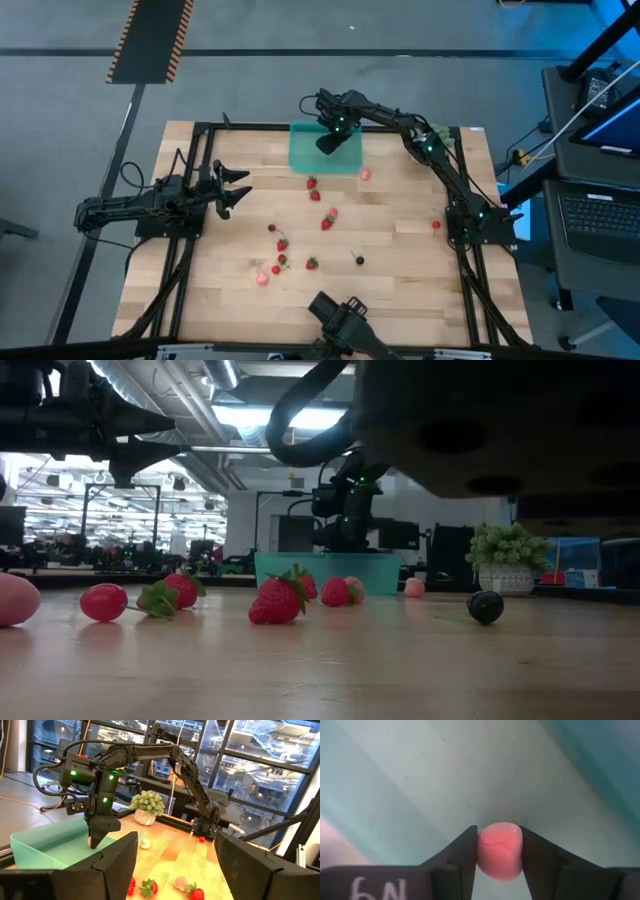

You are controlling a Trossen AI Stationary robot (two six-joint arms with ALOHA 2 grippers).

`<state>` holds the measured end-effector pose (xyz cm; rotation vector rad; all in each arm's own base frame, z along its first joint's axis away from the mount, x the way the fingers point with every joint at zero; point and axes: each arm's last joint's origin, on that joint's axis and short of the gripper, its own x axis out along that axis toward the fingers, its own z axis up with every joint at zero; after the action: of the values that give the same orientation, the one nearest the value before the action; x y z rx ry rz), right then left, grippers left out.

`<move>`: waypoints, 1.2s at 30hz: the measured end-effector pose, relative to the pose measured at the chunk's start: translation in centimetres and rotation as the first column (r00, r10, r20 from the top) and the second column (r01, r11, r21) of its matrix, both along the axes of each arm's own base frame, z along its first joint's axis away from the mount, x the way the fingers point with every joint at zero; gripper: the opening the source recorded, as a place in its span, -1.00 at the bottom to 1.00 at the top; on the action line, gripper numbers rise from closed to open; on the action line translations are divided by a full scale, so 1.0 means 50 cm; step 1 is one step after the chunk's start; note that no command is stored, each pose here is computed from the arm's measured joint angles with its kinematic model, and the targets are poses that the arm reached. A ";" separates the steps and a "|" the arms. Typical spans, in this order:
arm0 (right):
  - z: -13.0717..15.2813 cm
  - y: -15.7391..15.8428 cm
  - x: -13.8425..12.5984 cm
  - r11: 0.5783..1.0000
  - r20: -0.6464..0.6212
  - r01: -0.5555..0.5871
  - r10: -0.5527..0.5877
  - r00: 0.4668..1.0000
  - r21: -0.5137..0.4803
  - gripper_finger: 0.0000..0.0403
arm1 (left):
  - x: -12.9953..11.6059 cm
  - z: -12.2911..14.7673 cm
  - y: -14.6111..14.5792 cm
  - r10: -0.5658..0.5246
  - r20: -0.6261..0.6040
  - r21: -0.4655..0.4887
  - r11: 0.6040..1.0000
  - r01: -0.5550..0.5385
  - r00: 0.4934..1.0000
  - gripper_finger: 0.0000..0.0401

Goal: Pick and placing Produce into tupperware
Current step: Put the pink peach into the green container

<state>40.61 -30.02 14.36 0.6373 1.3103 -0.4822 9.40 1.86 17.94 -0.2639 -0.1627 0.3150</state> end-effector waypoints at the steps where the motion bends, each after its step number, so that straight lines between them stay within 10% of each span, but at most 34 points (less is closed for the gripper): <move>1: 0.000 0.000 0.000 1.000 -0.001 0.003 -0.003 1.000 -0.003 -0.26 | 0.000 0.000 0.000 0.000 0.000 0.000 1.000 0.000 1.000 0.28; 15: 0.020 0.002 -0.004 0.999 -0.003 0.023 -0.023 1.000 -0.025 -0.06 | 0.000 0.000 0.000 0.000 0.000 0.000 1.000 0.000 1.000 0.28; 26: 0.200 0.024 -0.035 0.986 0.115 0.042 -0.024 0.993 -0.160 -0.06 | 0.000 0.000 0.000 0.000 0.000 0.000 1.000 0.000 1.000 0.28; 36: 0.397 0.168 -0.108 0.957 0.053 -0.154 0.171 0.984 -0.245 -0.06 | 0.000 0.000 0.000 0.000 0.002 0.000 1.000 0.000 1.000 0.28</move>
<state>35.22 -21.63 34.20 0.3391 1.2007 -0.4690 9.39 1.86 17.97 -0.2640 -0.1651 0.3150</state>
